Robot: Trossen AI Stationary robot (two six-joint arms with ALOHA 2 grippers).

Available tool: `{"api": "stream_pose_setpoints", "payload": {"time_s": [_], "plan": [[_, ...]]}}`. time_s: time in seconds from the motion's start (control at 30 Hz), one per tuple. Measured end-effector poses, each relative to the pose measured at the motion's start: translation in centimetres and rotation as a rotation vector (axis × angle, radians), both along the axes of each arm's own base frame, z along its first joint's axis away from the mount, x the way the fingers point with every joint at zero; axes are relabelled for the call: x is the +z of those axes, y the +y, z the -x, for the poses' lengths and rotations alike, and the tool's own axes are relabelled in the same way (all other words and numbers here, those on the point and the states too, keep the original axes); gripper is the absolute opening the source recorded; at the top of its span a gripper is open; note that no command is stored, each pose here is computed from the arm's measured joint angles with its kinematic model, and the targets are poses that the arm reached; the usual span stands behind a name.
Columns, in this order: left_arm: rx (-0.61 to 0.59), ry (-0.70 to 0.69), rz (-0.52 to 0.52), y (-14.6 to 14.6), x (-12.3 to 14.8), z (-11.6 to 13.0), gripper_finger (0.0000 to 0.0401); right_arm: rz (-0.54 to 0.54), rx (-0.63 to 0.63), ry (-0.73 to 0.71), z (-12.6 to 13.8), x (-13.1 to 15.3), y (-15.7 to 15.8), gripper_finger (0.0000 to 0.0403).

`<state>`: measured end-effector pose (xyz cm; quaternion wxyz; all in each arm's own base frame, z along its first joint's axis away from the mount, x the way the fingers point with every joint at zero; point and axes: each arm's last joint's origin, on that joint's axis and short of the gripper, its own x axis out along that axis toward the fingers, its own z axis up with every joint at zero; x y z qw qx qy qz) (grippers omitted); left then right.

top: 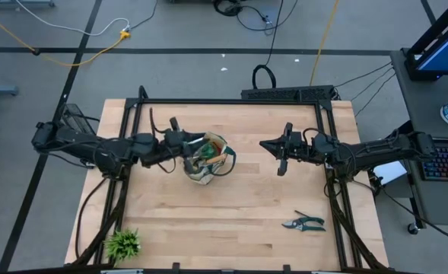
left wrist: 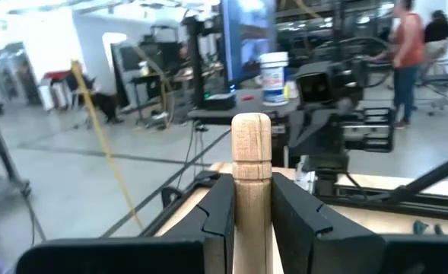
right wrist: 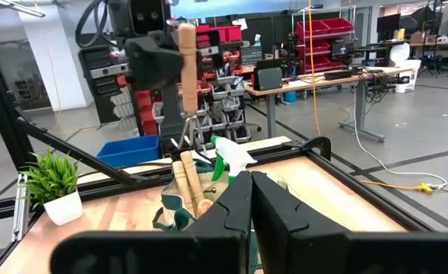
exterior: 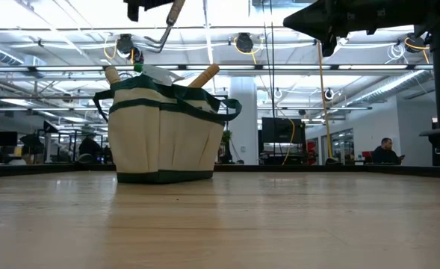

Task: Pick & Place Garden tools in Gardening bag
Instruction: Put the brown hand rake into the green gardening bag

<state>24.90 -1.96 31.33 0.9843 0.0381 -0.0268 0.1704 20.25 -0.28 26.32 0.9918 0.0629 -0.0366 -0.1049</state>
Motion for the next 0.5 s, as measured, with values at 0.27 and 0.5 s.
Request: {"api": "stream_pose_setpoints", "payload": {"time_s": [0.27,0.5], "plan": [[0.023,0.039,0.084,-0.6,-1.9,-1.6,0.006,0.0,0.0,0.0,0.0,0.0,0.0,0.0002],[0.071,0.122,0.033,-0.8,-3.8,-3.0,0.006,0.0,0.0,0.0,0.0,0.0,0.0,0.0002]]}}
